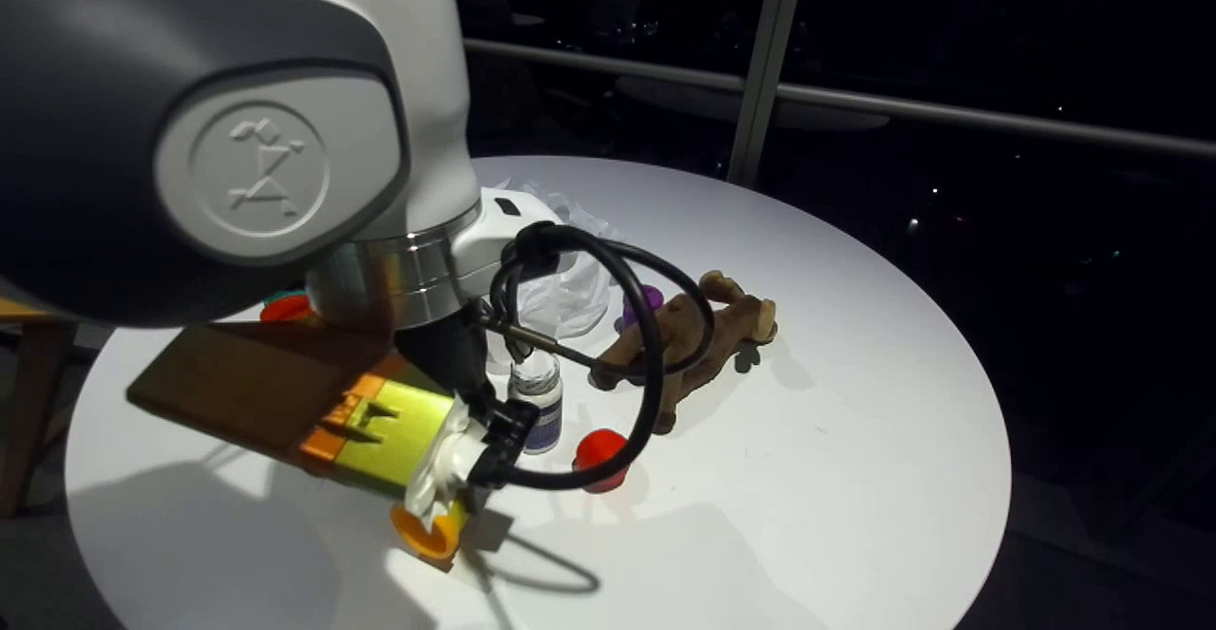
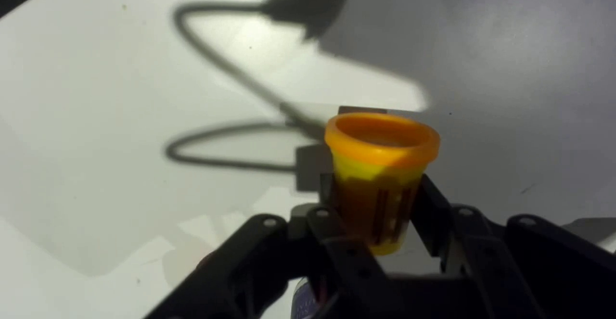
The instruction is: Remove the objects from the white plastic and put them on the table
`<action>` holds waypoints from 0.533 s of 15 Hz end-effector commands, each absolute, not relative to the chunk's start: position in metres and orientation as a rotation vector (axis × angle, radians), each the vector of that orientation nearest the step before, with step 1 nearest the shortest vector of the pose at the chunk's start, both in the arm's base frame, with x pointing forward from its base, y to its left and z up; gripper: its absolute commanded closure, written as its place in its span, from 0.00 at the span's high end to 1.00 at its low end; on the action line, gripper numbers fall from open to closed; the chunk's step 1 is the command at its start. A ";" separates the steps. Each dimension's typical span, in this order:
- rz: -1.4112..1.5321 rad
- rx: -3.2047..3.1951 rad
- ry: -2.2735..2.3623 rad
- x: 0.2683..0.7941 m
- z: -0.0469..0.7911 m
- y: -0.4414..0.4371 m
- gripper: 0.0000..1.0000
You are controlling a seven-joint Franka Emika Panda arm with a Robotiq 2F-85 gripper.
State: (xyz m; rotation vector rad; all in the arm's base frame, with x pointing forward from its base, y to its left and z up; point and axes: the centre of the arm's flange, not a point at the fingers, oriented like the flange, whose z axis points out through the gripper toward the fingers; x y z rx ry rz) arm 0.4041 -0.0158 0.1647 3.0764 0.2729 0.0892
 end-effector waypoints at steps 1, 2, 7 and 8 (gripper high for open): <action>0.123 3.051 0.301 0.415 0.175 -0.023 0.61; 0.145 3.051 0.298 0.413 0.178 -0.021 0.67; 0.267 3.127 0.163 0.432 0.265 0.004 1.00; 0.295 3.148 0.106 0.436 0.280 0.013 1.00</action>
